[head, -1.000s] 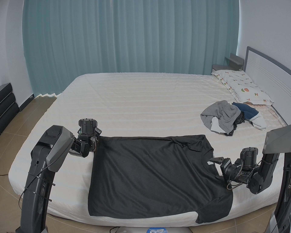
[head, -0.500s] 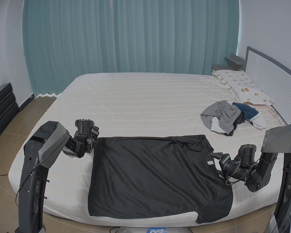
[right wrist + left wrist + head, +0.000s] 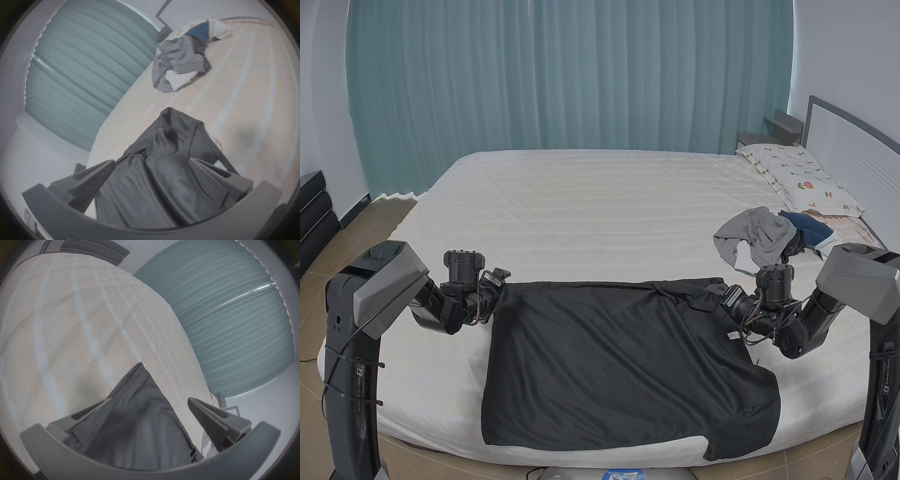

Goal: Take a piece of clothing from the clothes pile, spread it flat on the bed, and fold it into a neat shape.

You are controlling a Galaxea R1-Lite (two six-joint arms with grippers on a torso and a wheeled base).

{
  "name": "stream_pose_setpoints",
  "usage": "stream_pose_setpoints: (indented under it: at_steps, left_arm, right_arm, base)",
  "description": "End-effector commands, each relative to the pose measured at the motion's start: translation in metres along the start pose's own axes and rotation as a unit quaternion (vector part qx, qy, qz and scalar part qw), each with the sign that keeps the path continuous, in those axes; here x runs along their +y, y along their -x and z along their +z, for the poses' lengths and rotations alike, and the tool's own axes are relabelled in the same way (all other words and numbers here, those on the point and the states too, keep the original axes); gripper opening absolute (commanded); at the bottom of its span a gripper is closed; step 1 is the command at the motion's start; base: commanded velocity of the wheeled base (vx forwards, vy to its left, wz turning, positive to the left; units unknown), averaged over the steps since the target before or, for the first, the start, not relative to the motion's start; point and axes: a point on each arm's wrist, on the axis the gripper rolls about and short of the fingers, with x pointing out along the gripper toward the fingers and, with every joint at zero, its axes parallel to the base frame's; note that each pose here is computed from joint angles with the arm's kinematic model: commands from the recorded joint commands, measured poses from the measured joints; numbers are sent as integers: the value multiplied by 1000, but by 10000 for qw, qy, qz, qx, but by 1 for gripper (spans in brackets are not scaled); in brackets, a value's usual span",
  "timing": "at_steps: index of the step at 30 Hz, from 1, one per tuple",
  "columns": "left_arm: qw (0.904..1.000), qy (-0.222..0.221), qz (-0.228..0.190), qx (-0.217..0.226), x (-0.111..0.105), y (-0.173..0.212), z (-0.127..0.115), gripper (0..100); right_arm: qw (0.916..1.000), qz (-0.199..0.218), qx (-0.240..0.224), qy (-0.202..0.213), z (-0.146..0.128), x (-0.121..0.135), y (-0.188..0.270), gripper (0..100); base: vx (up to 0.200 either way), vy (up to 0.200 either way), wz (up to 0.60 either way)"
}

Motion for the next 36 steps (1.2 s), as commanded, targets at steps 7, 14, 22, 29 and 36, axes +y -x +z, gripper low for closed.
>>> stream_pose_setpoints:
  at_steps: [7,14,22,29,36]
  left_arm:
    - [10000,-51,-45,71,-3,5,-4,100]
    - [10000,-51,-52,68,-3,5,-4,100]
    - [10000,-55,-42,46,-4,5,-4,100]
    - [10000,-54,-6,-47,-4,4,-3,100]
    - [10000,-58,-9,-41,-4,4,-4,100]
  right_arm:
    - [9978,-299,-29,588,-15,-11,-71,100]
    - [9976,-210,-112,646,-9,-3,-88,0]
    - [9918,283,-1022,719,53,15,-106,0]
    - [9898,321,-1214,667,68,21,-131,0]
    - [9905,267,-1158,688,64,16,-135,0]
  base:
    - [0,0,0]
    - [0,0,0]
    - [0,0,0]
    - [0,0,0]
    - [0,0,0]
